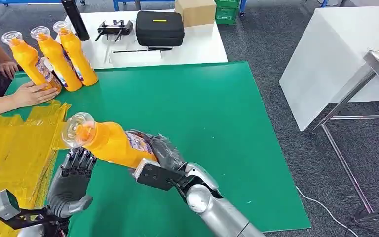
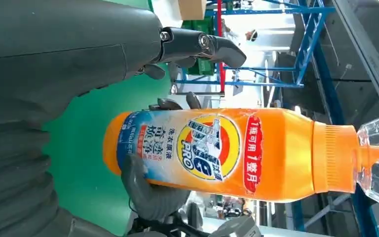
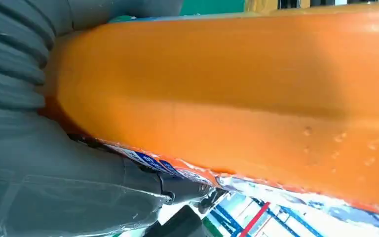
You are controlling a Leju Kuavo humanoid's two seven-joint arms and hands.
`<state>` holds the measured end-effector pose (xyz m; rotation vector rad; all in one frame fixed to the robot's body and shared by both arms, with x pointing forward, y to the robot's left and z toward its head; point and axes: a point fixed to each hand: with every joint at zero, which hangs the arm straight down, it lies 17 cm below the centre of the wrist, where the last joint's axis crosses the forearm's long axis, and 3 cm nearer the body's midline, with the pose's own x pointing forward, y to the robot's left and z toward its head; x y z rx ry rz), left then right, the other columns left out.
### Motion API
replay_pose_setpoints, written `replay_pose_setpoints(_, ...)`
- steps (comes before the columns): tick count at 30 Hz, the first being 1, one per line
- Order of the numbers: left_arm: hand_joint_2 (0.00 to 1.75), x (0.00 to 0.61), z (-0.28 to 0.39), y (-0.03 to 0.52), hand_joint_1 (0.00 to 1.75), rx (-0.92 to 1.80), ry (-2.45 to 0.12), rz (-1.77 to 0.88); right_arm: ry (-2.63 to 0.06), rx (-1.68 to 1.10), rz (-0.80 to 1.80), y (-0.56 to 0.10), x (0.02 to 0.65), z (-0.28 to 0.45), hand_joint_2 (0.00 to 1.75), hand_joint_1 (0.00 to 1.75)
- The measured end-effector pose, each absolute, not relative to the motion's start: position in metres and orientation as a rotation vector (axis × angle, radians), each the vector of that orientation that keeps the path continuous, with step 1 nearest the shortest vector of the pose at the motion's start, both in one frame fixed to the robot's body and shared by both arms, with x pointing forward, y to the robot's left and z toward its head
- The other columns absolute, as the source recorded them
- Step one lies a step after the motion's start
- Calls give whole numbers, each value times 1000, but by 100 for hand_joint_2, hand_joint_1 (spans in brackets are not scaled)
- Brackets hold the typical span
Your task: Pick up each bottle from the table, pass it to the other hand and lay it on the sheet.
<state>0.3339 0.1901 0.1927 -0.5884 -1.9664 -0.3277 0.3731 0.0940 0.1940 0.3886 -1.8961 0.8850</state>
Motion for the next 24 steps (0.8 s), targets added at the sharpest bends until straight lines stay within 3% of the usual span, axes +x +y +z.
replay_pose_setpoints(16, 175, 350, 202, 186, 0, -594, -1993, -350, -1780, 508, 1195, 175, 308, 159, 175, 175)
replay_pose_setpoints(24, 175, 353, 195, 188, 0, -589, -1981, -349, -1746, 508, 1267, 185, 302, 148, 175, 175)
